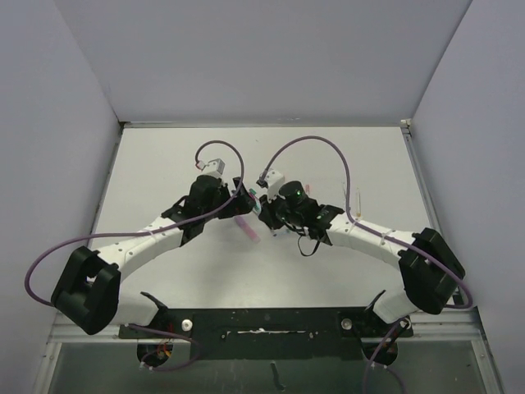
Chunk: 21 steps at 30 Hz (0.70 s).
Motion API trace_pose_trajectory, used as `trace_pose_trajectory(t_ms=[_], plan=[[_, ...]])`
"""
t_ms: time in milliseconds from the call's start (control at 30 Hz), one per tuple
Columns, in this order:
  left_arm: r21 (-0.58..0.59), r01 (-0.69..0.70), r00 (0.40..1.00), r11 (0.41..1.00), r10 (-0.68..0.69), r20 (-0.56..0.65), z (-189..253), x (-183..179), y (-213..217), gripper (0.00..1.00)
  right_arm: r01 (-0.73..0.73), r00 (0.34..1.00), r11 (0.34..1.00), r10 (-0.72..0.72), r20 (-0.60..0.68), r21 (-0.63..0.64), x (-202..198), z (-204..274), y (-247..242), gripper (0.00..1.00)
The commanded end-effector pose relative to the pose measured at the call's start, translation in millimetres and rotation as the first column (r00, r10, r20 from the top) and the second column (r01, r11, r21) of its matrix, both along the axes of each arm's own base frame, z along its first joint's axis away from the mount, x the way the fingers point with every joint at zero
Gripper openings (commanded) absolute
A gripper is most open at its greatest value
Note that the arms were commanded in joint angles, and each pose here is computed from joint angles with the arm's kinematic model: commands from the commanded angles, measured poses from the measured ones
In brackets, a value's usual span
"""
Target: Open the pen caps
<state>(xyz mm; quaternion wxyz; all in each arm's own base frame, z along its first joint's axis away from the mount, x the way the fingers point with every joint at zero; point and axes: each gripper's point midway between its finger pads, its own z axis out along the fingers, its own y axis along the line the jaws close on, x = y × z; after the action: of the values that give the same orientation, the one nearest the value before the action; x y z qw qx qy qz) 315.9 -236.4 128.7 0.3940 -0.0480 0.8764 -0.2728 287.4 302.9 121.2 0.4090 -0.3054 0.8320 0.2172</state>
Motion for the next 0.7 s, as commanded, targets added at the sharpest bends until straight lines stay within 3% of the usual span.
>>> trace_pose_trajectory(t_ms=[0,433,667], plan=[[-0.125,-0.024,0.996,0.992,0.035,0.088,30.0,16.4,-16.6,0.97,-0.055,0.996,0.991,0.046,0.077,0.125,-1.9,22.5,32.1,0.0],[-0.324,-0.043,0.991,0.945,0.081,0.103,35.7,2.3,-19.2,0.8,-0.072,0.991,0.975,0.045,0.128,0.208,-10.7,24.5,55.9,0.0],[-0.377,-0.039,0.987,0.926,0.094,0.127,44.1,-2.3,-18.2,0.61,-0.07,0.992,0.976,0.047,0.118,0.204,-10.6,19.9,57.7,0.0]])
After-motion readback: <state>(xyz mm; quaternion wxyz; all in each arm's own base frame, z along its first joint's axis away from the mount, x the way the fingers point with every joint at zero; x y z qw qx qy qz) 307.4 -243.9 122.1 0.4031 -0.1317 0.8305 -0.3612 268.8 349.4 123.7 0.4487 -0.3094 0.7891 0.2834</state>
